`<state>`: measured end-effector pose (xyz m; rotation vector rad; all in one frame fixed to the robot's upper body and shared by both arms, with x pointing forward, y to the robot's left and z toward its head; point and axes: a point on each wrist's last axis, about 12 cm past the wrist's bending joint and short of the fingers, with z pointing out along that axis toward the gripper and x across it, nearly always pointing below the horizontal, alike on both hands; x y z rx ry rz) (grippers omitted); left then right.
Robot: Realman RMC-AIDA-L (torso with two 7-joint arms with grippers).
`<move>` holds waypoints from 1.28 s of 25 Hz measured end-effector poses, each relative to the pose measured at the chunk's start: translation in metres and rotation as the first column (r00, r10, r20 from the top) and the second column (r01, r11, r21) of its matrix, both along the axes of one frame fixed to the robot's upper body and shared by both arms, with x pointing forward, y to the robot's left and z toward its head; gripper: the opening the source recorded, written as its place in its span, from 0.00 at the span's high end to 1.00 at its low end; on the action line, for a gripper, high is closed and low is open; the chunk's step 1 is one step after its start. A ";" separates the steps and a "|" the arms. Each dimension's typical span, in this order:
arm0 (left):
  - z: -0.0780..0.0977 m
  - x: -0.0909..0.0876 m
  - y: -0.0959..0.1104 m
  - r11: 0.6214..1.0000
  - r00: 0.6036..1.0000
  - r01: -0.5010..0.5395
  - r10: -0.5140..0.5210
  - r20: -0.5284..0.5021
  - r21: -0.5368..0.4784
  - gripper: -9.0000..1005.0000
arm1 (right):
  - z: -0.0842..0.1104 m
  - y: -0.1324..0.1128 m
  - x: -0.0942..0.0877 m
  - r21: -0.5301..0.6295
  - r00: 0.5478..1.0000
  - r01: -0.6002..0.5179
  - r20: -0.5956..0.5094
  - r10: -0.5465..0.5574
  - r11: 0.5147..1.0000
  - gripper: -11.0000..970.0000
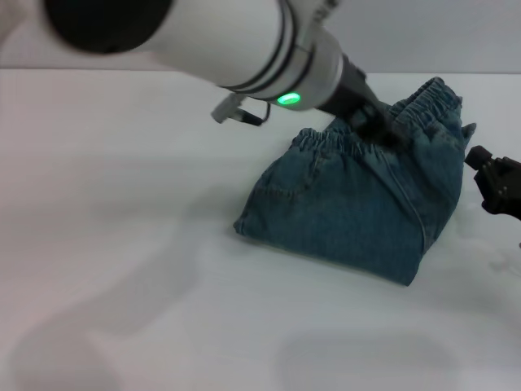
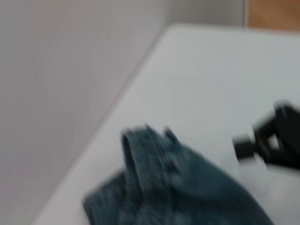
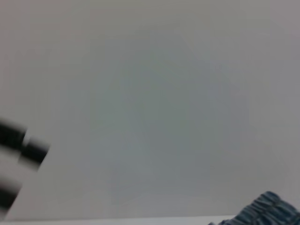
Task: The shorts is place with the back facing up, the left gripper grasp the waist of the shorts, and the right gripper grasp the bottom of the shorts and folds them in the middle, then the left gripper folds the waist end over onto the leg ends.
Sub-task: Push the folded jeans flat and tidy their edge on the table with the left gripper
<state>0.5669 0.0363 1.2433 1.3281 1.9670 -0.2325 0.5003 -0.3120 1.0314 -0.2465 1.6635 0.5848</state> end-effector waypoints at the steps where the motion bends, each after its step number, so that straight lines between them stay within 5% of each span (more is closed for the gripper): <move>1: 0.002 0.000 0.007 0.998 0.999 -0.020 0.022 0.030 -0.067 0.14 | -0.001 0.001 -0.001 -0.014 1.000 -0.006 0.006 0.006 1.000 0.99; 7: 0.005 -0.004 0.042 0.948 0.984 -0.108 0.146 0.104 -0.300 0.14 | -0.005 -0.002 -0.011 -0.075 0.999 0.020 0.050 -0.017 0.997 0.99; 20: -0.040 -0.026 0.036 0.852 0.980 -0.108 0.179 0.091 -0.513 0.25 | -0.012 -0.036 -0.043 -0.071 0.977 0.203 0.081 -0.197 0.977 0.99; 32: -0.090 -0.035 0.023 0.777 0.980 -0.176 0.199 -0.030 -0.605 0.68 | -0.015 -0.049 -0.056 -0.059 0.964 0.261 0.075 -0.257 0.963 0.99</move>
